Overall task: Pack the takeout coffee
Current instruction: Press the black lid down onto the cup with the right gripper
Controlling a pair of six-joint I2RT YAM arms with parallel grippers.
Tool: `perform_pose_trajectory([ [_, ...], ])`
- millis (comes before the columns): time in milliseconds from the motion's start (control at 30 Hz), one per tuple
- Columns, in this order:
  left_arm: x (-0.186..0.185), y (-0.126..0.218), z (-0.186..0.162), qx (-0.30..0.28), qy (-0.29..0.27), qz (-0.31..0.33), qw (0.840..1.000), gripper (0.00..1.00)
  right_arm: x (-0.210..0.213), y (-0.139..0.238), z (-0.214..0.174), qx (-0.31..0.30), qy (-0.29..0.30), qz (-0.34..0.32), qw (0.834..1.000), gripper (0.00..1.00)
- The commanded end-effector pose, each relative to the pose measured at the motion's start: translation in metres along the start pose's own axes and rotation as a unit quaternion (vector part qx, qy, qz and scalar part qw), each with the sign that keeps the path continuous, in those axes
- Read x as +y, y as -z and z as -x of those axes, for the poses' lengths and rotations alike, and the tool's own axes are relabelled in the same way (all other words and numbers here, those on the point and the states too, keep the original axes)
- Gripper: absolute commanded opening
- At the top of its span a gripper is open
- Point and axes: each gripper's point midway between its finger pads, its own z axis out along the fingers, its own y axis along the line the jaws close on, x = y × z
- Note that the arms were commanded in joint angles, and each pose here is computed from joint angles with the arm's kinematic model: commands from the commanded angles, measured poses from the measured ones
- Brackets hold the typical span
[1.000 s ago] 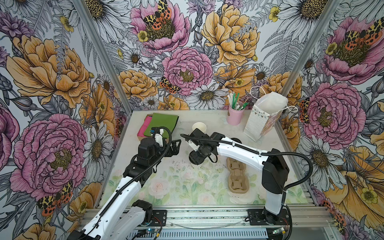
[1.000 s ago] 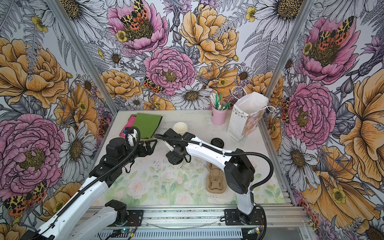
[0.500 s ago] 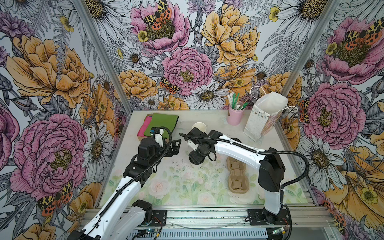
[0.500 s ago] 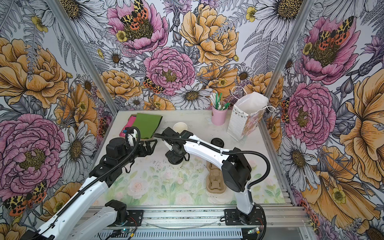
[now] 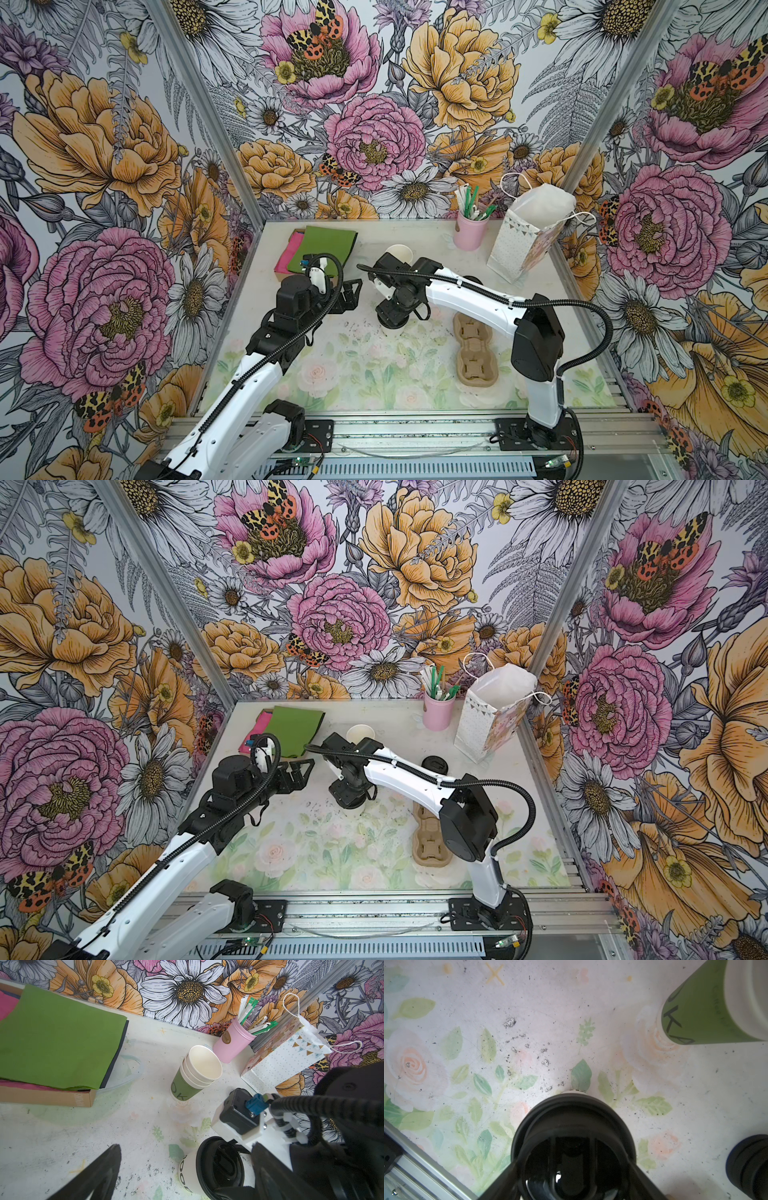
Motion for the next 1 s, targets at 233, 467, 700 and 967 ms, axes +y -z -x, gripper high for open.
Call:
perform_pose_trajectory([
  [233, 0.000, 0.004, 0.006, -0.019, -0.003, 0.000, 1.000, 0.99, 0.006, -0.011, -0.005, 0.032, -0.018, 0.018, 0.999, 0.75],
  [467, 0.001, 0.004, 0.005, -0.017, -0.002, 0.001, 1.000, 0.99, 0.006, -0.002, 0.005, 0.014, -0.018, 0.017, 1.000, 0.76],
  [700, 0.002, 0.004, 0.005, -0.019, -0.001, 0.002, 1.000, 0.99, 0.006, 0.003, 0.011, 0.004, -0.019, 0.016, 1.000, 0.77],
  [967, 0.003, 0.003, 0.002, -0.016, 0.001, 0.005, 1.000, 0.99, 0.006, 0.011, 0.020, -0.012, -0.019, 0.016, 1.000, 0.80],
])
